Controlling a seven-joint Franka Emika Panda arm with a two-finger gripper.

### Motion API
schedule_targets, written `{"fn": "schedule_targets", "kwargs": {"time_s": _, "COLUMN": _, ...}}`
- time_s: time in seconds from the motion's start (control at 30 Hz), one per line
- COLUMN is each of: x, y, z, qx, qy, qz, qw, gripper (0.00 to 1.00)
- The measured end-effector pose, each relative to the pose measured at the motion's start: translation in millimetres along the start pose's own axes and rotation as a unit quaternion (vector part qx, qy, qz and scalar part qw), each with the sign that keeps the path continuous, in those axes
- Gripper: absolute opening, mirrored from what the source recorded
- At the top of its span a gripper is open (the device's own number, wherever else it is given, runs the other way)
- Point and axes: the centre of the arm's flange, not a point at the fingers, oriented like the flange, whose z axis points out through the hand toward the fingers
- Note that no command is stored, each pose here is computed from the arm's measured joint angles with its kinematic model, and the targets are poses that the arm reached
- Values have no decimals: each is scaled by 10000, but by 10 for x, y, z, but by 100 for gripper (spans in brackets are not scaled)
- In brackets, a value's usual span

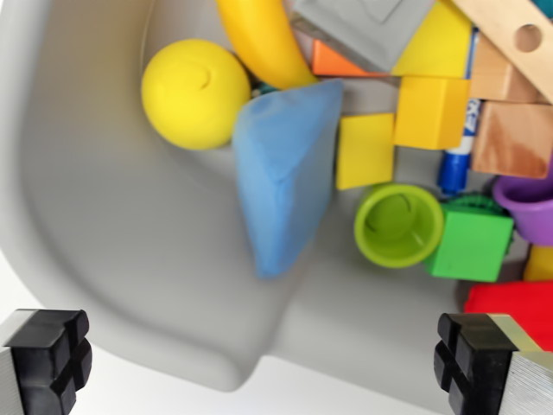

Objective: Pick an object from the bin

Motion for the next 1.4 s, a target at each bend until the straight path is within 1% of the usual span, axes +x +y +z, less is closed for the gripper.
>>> {"fn": "schedule_targets", "kwargs": {"time_s": 0.03, "x": -19, "y": -5, "z": 18, "qx": 8, "qy": 11, "qz": -13, "qw": 10000, "gripper": 100}}
{"fn": "schedule_targets", "kwargs": {"time_s": 0.07, "x": -24, "y": -9, "z": 45, "qx": 21, "qy": 19, "qz": -12, "qw": 10000, "gripper": 100}}
{"fn": "schedule_targets", "kwargs": {"time_s": 0.1, "x": -23, "y": -9, "z": 64, "qx": 25, "qy": 19, "qz": -10, "qw": 10000, "gripper": 100}}
{"fn": "schedule_targets", "kwargs": {"time_s": 0.13, "x": -19, "y": -10, "z": 112, "qx": 28, "qy": 12, "qz": -2, "qw": 10000, "gripper": 100}}
{"fn": "schedule_targets", "kwargs": {"time_s": 0.17, "x": -16, "y": -11, "z": 171, "qx": 25, "qy": -2, "qz": 7, "qw": 10000, "gripper": 100}}
{"fn": "schedule_targets", "kwargs": {"time_s": 0.23, "x": -12, "y": -12, "z": 295, "qx": 9, "qy": -35, "qz": 20, "qw": 10000, "gripper": 100}}
{"fn": "schedule_targets", "kwargs": {"time_s": 0.27, "x": -11, "y": -11, "z": 353, "qx": 2, "qy": -45, "qz": 23, "qw": 10000, "gripper": 100}}
{"fn": "schedule_targets", "kwargs": {"time_s": 0.3, "x": -11, "y": -9, "z": 400, "qx": -1, "qy": -49, "qz": 26, "qw": 10000, "gripper": 100}}
{"fn": "schedule_targets", "kwargs": {"time_s": 0.33, "x": -11, "y": -7, "z": 442, "qx": 1, "qy": -48, "qz": 28, "qw": 10000, "gripper": 100}}
{"fn": "schedule_targets", "kwargs": {"time_s": 0.4, "x": -11, "y": -6, "z": 492, "qx": 6, "qy": -41, "qz": 28, "qw": 10000, "gripper": 100}}
{"fn": "schedule_targets", "kwargs": {"time_s": 0.43, "x": -11, "y": -7, "z": 524, "qx": 10, "qy": -34, "qz": 27, "qw": 10000, "gripper": 100}}
{"fn": "schedule_targets", "kwargs": {"time_s": 0.47, "x": -10, "y": -10, "z": 557, "qx": 17, "qy": -24, "qz": 24, "qw": 10000, "gripper": 100}}
{"fn": "schedule_targets", "kwargs": {"time_s": 0.5, "x": -11, "y": -13, "z": 596, "qx": 19, "qy": -19, "qz": 22, "qw": 10000, "gripper": 100}}
{"fn": "schedule_targets", "kwargs": {"time_s": 0.53, "x": -11, "y": -15, "z": 640, "qx": 20, "qy": -20, "qz": 23, "qw": 10000, "gripper": 100}}
{"fn": "schedule_targets", "kwargs": {"time_s": 0.63, "x": -16, "y": -18, "z": 755, "qx": 8, "qy": -32, "qz": 17, "qw": 10000, "gripper": 100}}
{"fn": "schedule_targets", "kwargs": {"time_s": 0.7, "x": -17, "y": -18, "z": 837, "qx": 7, "qy": -33, "qz": 18, "qw": 10000, "gripper": 100}}
{"fn": "schedule_targets", "kwargs": {"time_s": 0.9, "x": -19, "y": -13, "z": 1026, "qx": 10, "qy": -24, "qz": 18, "qw": 10000, "gripper": 100}}
{"fn": "schedule_targets", "kwargs": {"time_s": 0.97, "x": -21, "y": -9, "z": 1087, "qx": 8, "qy": -26, "qz": 18, "qw": 10000, "gripper": 100}}
{"fn": "schedule_targets", "kwargs": {"time_s": 1.07, "x": -21, "y": -5, "z": 1171, "qx": 9, "qy": -24, "qz": 25, "qw": 10000, "gripper": 100}}
{"fn": "schedule_targets", "kwargs": {"time_s": 1.17, "x": -20, "y": -3, "z": 1233, "qx": 6, "qy": -29, "qz": 28, "qw": 10000, "gripper": 100}}
{"fn": "schedule_targets", "kwargs": {"time_s": 1.3, "x": -21, "y": 0, "z": 1303, "qx": 10, "qy": -22, "qz": 29, "qw": 10000, "gripper": 100}}
{"fn": "schedule_targets", "kwargs": {"time_s": 1.4, "x": -21, "y": 1, "z": 1333, "qx": 9, "qy": -23, "qz": 29, "qw": 10000, "gripper": 100}}
